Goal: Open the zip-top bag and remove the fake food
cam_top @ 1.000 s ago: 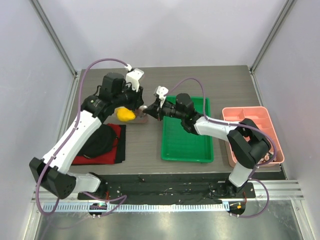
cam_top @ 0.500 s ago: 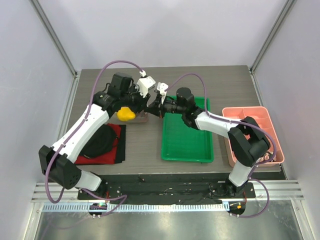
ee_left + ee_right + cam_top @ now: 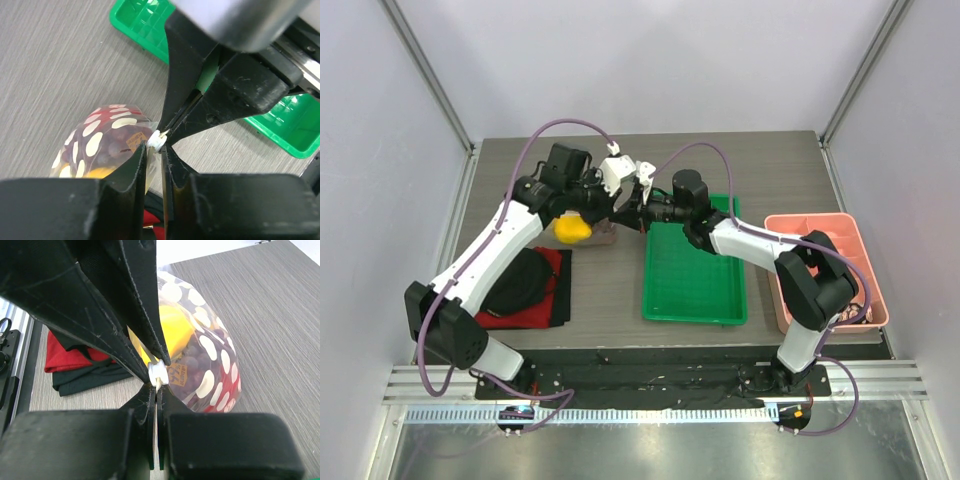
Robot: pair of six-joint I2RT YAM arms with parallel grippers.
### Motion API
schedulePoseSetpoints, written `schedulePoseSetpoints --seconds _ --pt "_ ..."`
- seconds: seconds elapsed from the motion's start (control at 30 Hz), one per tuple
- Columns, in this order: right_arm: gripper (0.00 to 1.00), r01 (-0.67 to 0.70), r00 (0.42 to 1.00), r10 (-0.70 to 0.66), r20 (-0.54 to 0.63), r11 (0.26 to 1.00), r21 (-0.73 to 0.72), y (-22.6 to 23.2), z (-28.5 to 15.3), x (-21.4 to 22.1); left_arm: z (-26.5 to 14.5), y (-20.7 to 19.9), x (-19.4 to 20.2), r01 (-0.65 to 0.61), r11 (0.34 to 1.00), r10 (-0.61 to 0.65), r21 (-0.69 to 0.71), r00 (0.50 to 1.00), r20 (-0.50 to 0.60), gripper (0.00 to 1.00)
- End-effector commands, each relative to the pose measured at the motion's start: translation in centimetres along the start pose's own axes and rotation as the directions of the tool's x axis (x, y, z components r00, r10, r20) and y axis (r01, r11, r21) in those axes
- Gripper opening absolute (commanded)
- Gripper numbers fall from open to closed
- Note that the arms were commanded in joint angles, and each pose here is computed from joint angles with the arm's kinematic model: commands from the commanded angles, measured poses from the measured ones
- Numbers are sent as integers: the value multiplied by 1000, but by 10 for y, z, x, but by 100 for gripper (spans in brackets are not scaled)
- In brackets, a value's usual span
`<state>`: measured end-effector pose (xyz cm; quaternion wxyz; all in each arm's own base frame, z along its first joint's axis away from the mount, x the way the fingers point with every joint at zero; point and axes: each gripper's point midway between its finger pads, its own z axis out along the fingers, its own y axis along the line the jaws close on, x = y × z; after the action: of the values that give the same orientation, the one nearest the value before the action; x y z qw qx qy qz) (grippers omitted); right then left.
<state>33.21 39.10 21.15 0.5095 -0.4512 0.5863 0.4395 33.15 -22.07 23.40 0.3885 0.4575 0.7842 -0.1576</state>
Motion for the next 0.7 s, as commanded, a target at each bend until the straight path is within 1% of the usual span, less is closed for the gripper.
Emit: schedulePoseSetpoints --seconds 0.0,0.07,0.13,0.17,0.2,0.3,0.33,0.4,0.43,0.47,0.53,0.6,0.67 --pt "1 72 996 -71 53 997 -19 0 3 -27 -1 -1 -19 -18 999 17 32 999 47 13" --pt "1 71 996 -70 50 997 -8 0 2 -25 0 0 -20 -14 999 12 37 999 38 9" --pt "1 60 997 -61 49 998 26 -6 1 -25 -2 2 -21 -10 1000 9 26 999 38 8" --pt "1 58 997 -60 53 997 45 -9 -1 -26 -1 7 -19 -8 1000 8 -5 999 39 2" --pt "1 31 998 -37 59 995 97 -17 -2 -27 -7 11 -21 -3 999 5 -39 999 48 0" --pt "1 -12 996 -4 93 984 178 -33 -10 -28 -11 22 -8 4 992 -1 -130 1000 20 0" --pt "1 -25 994 4 108 981 192 -36 -13 -28 -17 24 -8 8 988 -3 -155 1000 31 0" --pt "1 -38 992 10 126 975 219 -42 -15 -29 -19 26 4 19 981 -18 -192 1000 8 0" --pt "1 -61 989 28 142 971 232 -45 -18 -29 -25 26 5 33 977 -29 -212 999 20 0" --pt "1 -79 987 41 154 966 248 -50 -21 -29 -24 23 13 38 977 -37 -211 999 6 0" --pt "1 -112 981 63 184 956 270 -57 -25 -29 -31 23 16 46 971 -44 -235 999 16 0" --pt "1 -112 981 60 186 953 281 -60 -27 -28 -32 22 25 52 967 -52 -248 999 4 0" --pt "1 -116 980 58 190 945 306 -65 -31 -27 -41 26 31 72 951 -75 -300 997 0 0"
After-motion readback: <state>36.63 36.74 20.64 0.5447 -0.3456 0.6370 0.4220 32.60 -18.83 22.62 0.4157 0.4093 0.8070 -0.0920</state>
